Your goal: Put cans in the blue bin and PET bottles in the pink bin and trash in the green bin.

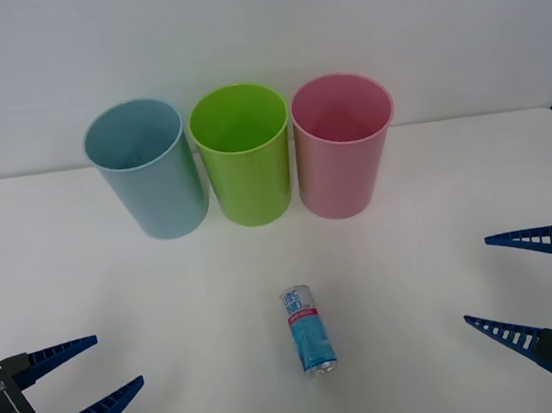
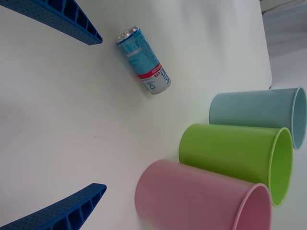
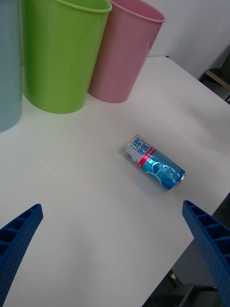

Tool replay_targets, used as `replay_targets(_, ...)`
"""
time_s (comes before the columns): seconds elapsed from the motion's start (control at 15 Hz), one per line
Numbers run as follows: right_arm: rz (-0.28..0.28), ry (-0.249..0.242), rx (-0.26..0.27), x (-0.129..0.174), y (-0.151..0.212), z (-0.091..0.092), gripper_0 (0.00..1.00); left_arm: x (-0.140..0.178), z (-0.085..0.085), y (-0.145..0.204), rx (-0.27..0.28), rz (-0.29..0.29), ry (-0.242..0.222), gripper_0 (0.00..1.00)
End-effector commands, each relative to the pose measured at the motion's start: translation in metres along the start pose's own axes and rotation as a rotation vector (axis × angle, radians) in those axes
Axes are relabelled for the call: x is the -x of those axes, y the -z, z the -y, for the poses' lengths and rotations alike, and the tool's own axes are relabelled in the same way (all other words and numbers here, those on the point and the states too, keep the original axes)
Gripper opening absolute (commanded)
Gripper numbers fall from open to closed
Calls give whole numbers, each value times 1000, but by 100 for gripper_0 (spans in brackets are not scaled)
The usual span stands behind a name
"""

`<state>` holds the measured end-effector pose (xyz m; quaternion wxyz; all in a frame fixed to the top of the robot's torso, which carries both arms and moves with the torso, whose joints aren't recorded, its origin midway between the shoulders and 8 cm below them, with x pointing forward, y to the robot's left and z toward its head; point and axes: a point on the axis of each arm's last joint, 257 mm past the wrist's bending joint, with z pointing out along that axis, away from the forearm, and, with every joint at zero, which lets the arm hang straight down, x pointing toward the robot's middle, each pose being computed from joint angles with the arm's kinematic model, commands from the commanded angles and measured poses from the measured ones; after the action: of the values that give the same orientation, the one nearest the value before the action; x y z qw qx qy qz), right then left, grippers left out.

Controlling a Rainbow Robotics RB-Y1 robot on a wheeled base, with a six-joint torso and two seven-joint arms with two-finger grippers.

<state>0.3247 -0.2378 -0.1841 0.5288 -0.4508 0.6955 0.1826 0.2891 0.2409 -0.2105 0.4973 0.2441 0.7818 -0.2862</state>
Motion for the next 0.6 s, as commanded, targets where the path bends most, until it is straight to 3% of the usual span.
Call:
replay_targets(0.07, 0, 0, 0, 0, 0, 0, 100, 0, 0, 0, 0, 0, 0, 100)
replay_targets(0.6, 0, 0, 0, 0, 0, 0, 100, 0, 0, 0, 0, 0, 0, 100)
